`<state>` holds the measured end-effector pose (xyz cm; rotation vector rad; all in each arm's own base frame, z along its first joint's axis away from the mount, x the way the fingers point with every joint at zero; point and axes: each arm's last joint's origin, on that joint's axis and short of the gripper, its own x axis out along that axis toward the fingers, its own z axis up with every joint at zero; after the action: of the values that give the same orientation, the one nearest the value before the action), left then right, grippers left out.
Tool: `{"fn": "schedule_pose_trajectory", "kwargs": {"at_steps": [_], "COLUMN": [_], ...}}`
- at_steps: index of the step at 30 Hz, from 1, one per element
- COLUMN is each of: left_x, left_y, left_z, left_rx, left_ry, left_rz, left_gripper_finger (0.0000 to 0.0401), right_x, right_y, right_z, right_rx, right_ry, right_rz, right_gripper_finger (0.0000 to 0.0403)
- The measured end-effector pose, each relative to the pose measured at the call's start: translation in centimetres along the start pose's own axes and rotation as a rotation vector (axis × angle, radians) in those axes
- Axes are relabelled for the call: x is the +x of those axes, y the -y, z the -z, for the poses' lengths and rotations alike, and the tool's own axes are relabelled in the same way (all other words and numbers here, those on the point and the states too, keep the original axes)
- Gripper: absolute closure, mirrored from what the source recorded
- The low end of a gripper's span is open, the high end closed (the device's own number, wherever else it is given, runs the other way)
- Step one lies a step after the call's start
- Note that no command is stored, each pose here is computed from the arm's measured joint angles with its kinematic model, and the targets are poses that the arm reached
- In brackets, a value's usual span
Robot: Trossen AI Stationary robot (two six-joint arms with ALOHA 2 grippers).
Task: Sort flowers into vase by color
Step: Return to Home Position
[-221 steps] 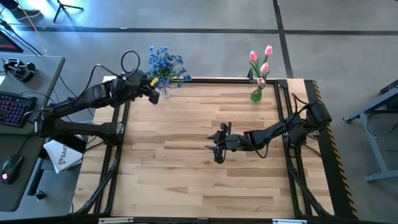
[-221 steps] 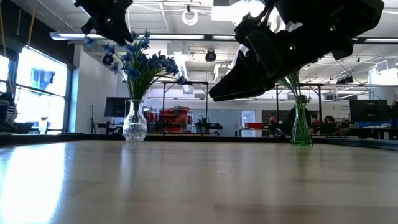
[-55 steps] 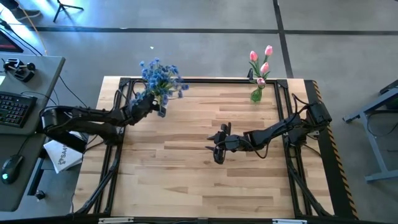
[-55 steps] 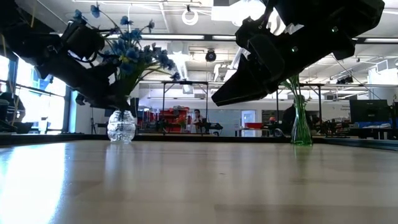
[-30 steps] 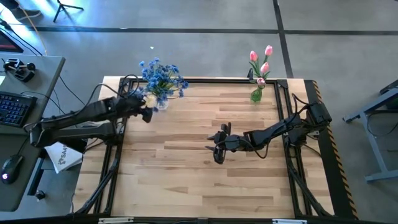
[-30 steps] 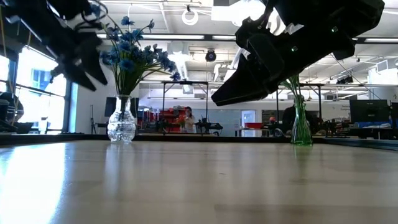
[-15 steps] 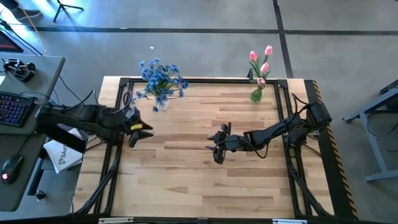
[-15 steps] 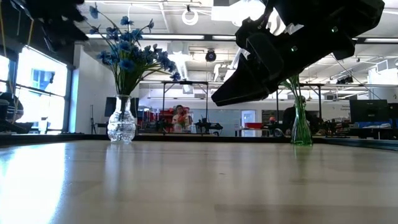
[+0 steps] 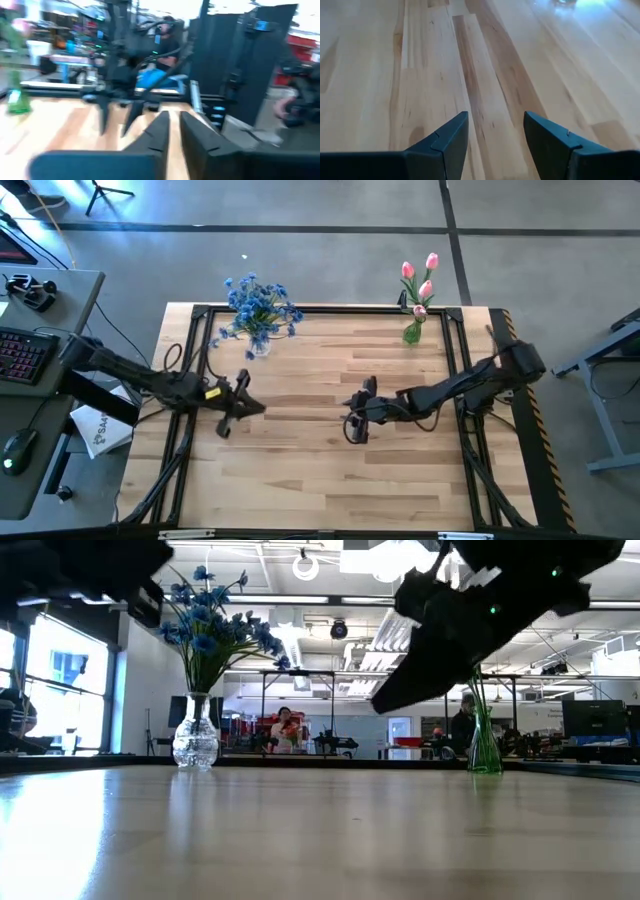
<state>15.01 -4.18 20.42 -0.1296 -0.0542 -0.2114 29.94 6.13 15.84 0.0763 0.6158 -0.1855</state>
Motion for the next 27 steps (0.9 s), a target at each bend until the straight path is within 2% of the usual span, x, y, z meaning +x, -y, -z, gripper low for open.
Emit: {"fn": "schedule_pose_trajectory", "kwargs": {"at_steps": [2,4,8,12,17,21,27], "left_x": [0.0,-0.1,-0.5,-1.3,-2.6,-3.8,-5.6], "left_y": [-0.8,-1.8,-3.6,-4.8,-4.5,-3.9,-3.1], "left_z": [0.4,0.5,0.1,0.0,-0.1,-0.7,-1.0], "left_rx": [0.005,0.028,0.061,0.003,-0.012,0.031,0.076], "left_ry": [0.011,0.016,0.024,-0.009,-0.038,-0.001,0.043], "left_rz": [-0.049,-0.084,-0.062,-0.056,-0.061,-0.062,-0.067], "left_gripper_finger": [0.0391,0.0394,0.0398,0.04,0.0401,0.0401,0.0401], "right_x": [-1.1,-2.2,-4.3,-6.4,-8.9,-10.3,-11.0], "right_y": [0.0,0.0,0.8,1.7,2.6,3.2,3.4], "right_z": [-0.4,-0.7,-0.6,1.2,3.1,4.3,5.0], "right_rx": [-0.005,-0.036,-0.031,0.001,0.069,0.123,0.152], "right_ry": [-0.01,0.008,0.107,0.207,0.36,0.448,0.485], "right_rz": [-0.002,-0.017,-0.071,-0.115,-0.16,-0.21,-0.233], "right_gripper_finger": [0.0215,0.0215,0.0215,0.0215,0.0215,0.0215,0.0215]}}
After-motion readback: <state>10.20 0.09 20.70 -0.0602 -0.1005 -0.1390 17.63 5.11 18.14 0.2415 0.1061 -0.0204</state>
